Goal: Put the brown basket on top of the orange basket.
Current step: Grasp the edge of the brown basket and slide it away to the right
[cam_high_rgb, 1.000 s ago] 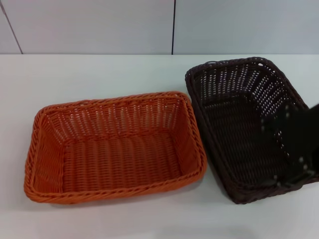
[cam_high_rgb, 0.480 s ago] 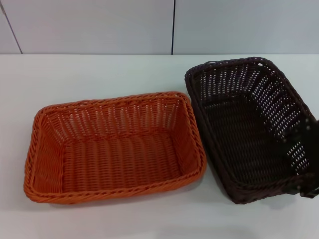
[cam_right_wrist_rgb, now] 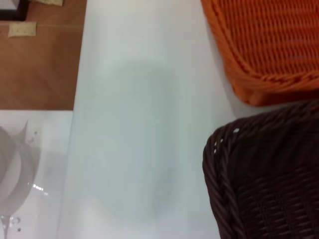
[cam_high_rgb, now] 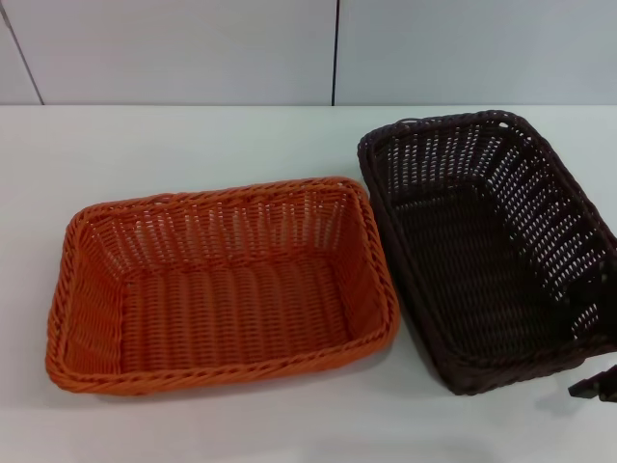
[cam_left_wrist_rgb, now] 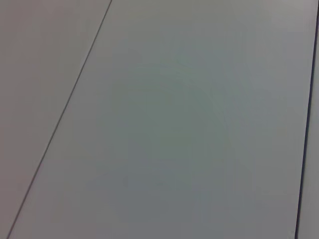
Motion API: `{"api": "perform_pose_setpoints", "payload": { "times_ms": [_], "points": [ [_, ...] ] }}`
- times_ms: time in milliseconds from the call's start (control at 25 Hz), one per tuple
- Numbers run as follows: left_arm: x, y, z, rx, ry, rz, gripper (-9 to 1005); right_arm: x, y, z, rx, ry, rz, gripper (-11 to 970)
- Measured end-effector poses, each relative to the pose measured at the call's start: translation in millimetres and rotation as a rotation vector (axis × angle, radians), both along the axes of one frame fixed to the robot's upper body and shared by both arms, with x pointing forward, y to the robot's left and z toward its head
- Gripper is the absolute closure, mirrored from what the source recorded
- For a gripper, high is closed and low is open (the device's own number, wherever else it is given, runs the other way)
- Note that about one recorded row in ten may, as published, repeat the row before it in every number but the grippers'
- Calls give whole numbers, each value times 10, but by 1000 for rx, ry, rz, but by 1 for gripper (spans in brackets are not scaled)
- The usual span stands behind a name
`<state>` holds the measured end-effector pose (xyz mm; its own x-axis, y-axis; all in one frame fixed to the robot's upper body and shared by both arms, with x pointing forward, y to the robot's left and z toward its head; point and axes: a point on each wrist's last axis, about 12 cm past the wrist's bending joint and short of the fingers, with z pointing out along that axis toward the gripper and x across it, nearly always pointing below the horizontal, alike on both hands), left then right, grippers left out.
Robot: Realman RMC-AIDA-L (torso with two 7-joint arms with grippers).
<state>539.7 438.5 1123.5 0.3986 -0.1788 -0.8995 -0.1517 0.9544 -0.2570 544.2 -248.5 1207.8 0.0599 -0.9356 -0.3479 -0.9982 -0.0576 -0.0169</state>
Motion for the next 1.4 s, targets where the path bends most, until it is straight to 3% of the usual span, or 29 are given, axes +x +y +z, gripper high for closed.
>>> {"api": "perform_pose_setpoints", "payload": {
  "times_ms": [760, 1080, 1400],
  "points": [
    [-162, -3, -68, -2, -39, -8, 407, 187, 96, -270, -36, 28, 25, 394],
    [-235, 14, -63, 9, -62, -10, 407, 182, 149, -330, -56, 15, 28, 587],
    [-274, 47, -55, 14, -67, -4, 407, 134, 219, -246, -62, -52, 28, 756]
  ]
}}
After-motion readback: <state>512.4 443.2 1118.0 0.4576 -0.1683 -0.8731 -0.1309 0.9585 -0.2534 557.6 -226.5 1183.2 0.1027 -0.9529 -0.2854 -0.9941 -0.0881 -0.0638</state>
